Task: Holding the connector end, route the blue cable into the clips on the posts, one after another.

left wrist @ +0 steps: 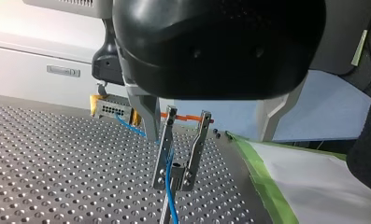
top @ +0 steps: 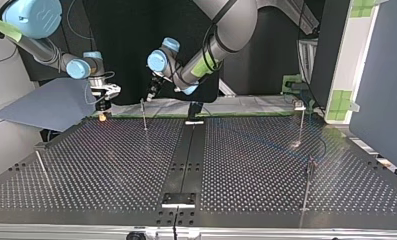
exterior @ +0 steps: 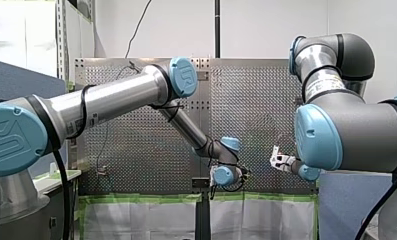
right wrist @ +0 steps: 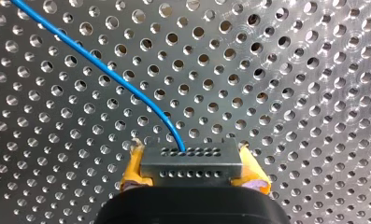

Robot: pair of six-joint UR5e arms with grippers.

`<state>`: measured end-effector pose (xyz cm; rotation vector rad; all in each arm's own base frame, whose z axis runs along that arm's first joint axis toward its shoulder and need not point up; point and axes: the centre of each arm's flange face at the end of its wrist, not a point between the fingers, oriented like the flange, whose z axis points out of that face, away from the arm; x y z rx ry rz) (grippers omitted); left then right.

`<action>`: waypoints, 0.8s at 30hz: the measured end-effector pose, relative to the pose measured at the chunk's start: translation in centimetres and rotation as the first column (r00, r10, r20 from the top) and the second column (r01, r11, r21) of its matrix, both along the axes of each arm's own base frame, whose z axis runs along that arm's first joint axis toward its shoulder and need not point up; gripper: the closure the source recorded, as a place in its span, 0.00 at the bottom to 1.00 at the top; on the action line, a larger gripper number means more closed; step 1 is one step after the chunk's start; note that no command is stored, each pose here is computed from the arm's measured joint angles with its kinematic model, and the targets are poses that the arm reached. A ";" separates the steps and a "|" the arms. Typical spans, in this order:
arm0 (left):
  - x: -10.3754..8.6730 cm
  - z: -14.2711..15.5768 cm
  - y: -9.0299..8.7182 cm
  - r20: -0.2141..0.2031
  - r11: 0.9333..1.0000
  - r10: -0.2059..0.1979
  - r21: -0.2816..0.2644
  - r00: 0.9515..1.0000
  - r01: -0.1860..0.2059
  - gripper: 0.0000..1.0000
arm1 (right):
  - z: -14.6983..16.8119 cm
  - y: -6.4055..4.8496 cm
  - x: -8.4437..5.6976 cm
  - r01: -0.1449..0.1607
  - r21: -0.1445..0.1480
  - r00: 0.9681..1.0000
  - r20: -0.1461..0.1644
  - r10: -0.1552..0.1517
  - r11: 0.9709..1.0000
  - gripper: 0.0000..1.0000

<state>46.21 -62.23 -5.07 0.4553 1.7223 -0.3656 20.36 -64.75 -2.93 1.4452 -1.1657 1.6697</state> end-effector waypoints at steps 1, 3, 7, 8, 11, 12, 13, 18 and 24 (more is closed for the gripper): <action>0.0 0.1 0.0 0.002 1.000 0.004 0.002 1.000 -0.004 0.00 | 0.0 0.0 0.0 0.000 0.000 1.000 0.000 0.000 1.000 1.00; -0.3 0.4 -0.1 0.006 1.000 0.009 0.006 1.000 -0.009 0.00 | 0.0 0.0 -0.1 0.001 0.000 1.000 0.000 -0.001 1.000 1.00; -0.5 1.5 0.1 0.021 1.000 0.012 -0.005 1.000 -0.012 0.00 | 0.0 0.0 0.0 -0.005 0.000 1.000 0.001 0.005 1.000 1.00; -0.5 2.0 0.2 0.027 1.000 0.013 -0.011 1.000 -0.013 0.00 | 0.0 0.0 0.0 -0.006 0.001 1.000 0.001 0.006 1.000 1.00; -0.7 3.2 0.2 0.045 1.000 0.014 -0.029 0.999 -0.013 0.00 | 0.0 0.0 0.0 -0.012 0.001 1.000 0.002 0.012 1.000 1.00; -0.8 3.6 0.2 0.051 0.999 0.016 -0.034 0.999 -0.014 0.00 | 0.0 0.0 0.0 -0.013 0.001 1.000 0.002 0.013 1.000 1.00; -0.9 3.9 0.2 0.056 0.999 0.018 -0.039 0.998 -0.015 0.00 | 0.0 0.0 0.0 -0.014 0.001 1.000 0.002 0.014 1.000 1.00; -1.2 6.1 0.6 0.083 0.996 0.037 -0.083 0.996 -0.030 0.00 | 0.0 0.1 0.2 -0.018 0.002 1.000 0.002 0.018 1.000 1.00; -1.4 8.4 1.2 0.095 0.987 0.050 -0.158 0.994 -0.035 0.00 | 0.0 0.1 0.3 -0.021 0.002 1.000 0.002 0.021 1.000 1.00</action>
